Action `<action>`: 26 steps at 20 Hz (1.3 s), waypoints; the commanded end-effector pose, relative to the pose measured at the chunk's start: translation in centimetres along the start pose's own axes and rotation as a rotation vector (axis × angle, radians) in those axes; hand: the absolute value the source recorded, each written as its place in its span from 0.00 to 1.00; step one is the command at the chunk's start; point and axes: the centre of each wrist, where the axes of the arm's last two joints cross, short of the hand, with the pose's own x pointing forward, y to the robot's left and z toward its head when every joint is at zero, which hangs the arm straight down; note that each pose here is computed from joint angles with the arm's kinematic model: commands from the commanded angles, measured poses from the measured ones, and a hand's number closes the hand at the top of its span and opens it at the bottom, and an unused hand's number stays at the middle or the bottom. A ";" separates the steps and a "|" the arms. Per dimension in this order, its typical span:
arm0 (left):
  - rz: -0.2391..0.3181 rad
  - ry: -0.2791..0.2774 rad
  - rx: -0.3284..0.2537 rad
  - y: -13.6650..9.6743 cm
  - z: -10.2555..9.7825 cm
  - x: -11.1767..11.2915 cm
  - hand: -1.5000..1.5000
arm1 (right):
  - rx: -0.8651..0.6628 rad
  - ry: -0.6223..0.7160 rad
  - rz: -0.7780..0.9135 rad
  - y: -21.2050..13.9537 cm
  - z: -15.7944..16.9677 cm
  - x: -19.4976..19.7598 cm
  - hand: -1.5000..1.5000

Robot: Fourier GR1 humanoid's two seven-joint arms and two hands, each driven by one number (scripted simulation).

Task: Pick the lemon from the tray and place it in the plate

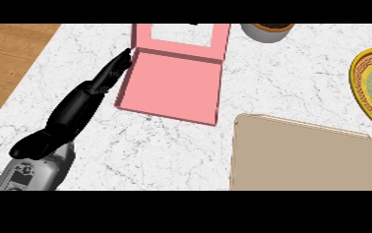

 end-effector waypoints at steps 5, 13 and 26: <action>0.003 -0.003 0.006 -0.4 -0.7 0.0 0.50 | -0.101 0.296 -0.170 0.7 1.7 1.0 1.00; 0.006 0.011 0.027 -0.2 -0.8 0.1 0.50 | -0.183 0.305 -0.252 2.8 0.6 0.4 1.00; 0.009 0.065 0.092 1.0 0.2 -1.2 0.50 | -0.072 0.418 -0.264 10.4 -2.5 -2.5 1.00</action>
